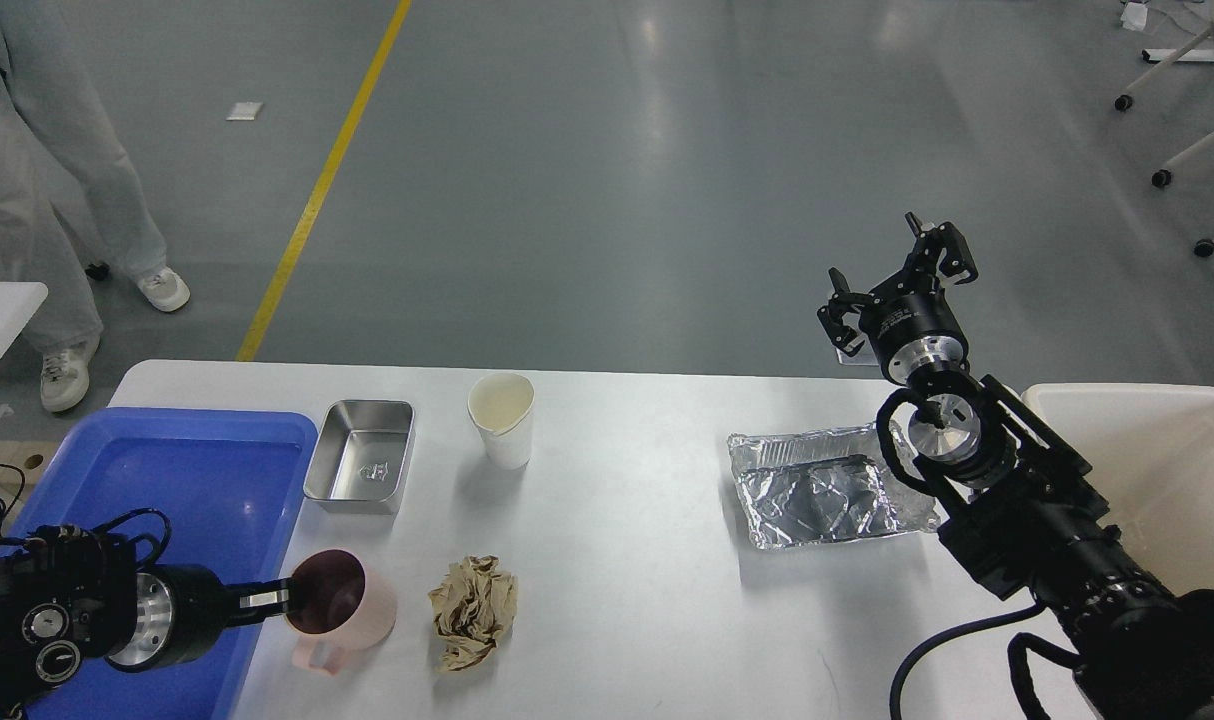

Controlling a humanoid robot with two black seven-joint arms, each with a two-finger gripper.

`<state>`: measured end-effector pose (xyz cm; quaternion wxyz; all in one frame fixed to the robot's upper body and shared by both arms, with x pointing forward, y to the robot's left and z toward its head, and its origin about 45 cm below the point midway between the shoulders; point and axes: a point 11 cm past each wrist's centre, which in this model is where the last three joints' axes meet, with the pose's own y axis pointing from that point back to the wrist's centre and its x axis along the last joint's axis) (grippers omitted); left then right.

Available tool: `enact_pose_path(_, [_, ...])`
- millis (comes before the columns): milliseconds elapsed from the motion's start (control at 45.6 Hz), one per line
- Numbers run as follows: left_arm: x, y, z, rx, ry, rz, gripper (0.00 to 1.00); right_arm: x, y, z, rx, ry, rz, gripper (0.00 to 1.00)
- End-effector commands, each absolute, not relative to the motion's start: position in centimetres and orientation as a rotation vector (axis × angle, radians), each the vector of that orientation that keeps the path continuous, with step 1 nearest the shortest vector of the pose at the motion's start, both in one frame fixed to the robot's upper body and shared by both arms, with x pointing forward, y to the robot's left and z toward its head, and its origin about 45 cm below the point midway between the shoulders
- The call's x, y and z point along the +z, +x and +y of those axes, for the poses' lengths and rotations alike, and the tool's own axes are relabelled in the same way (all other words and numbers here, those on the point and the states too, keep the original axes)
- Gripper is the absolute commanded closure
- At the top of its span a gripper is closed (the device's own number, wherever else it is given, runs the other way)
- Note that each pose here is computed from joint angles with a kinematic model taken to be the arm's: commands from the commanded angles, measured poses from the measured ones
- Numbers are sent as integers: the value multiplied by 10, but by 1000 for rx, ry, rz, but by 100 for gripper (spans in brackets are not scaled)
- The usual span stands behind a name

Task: Tidy desktop
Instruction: 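Grasp the pink mug by its rim with the left gripper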

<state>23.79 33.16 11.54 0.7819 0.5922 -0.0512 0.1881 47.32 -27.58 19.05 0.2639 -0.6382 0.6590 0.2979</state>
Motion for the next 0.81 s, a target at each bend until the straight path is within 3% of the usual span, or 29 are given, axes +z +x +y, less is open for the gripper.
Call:
enact_pose_path(0, [117, 238, 333, 405, 1275, -112, 99, 190, 473, -277, 805, -1724, 1784, 0])
enact_pose_path(329, [126, 241, 340, 424, 1278, -126, 100, 192, 473, -282, 793, -1723, 1792, 0])
enact_pose_path(789, [198, 235, 398, 458, 1341, -146, 100, 193, 474, -278, 795, -1727, 1781, 0])
